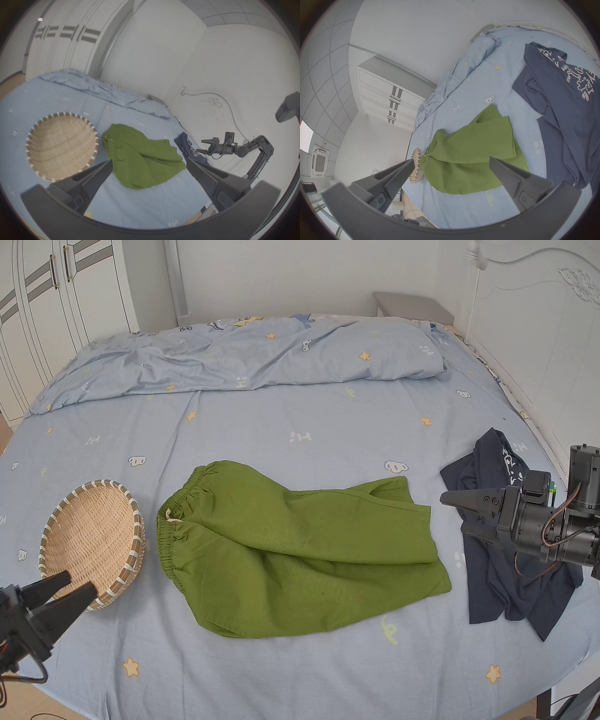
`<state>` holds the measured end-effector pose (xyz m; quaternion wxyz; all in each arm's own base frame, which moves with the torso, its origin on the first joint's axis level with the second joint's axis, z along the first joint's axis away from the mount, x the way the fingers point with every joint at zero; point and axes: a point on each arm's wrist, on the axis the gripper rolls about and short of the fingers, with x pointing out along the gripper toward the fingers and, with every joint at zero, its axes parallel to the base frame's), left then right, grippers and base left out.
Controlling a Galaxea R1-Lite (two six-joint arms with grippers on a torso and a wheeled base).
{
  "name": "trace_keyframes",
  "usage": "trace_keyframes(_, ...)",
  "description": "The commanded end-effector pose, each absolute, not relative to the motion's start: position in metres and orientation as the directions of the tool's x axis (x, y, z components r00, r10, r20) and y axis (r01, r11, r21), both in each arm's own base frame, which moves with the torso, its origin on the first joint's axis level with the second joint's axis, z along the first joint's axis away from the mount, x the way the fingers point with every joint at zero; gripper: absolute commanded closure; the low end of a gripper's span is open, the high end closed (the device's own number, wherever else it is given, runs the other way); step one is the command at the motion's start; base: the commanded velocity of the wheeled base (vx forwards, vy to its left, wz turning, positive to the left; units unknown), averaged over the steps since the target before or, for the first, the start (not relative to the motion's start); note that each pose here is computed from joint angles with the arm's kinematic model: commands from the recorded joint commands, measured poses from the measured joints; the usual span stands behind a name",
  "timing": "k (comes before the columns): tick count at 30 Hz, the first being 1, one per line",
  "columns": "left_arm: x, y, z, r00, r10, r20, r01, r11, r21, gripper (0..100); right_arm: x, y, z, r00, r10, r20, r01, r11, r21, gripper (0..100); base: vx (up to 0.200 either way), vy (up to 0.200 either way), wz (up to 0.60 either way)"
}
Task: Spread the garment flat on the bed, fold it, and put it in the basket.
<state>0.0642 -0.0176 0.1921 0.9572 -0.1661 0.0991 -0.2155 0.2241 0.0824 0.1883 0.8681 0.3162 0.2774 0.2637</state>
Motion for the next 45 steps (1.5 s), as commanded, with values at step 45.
trace_keyframes(45, 0.245, -0.004, 0.047, 0.686, -0.688, -0.237, 0.552, 0.704, -0.447, 0, 0.21, 0.078, 0.16, 0.67, 0.623, -0.404, -0.393, 0.759, 0.519, 0, 0.0, 0.0, 0.0)
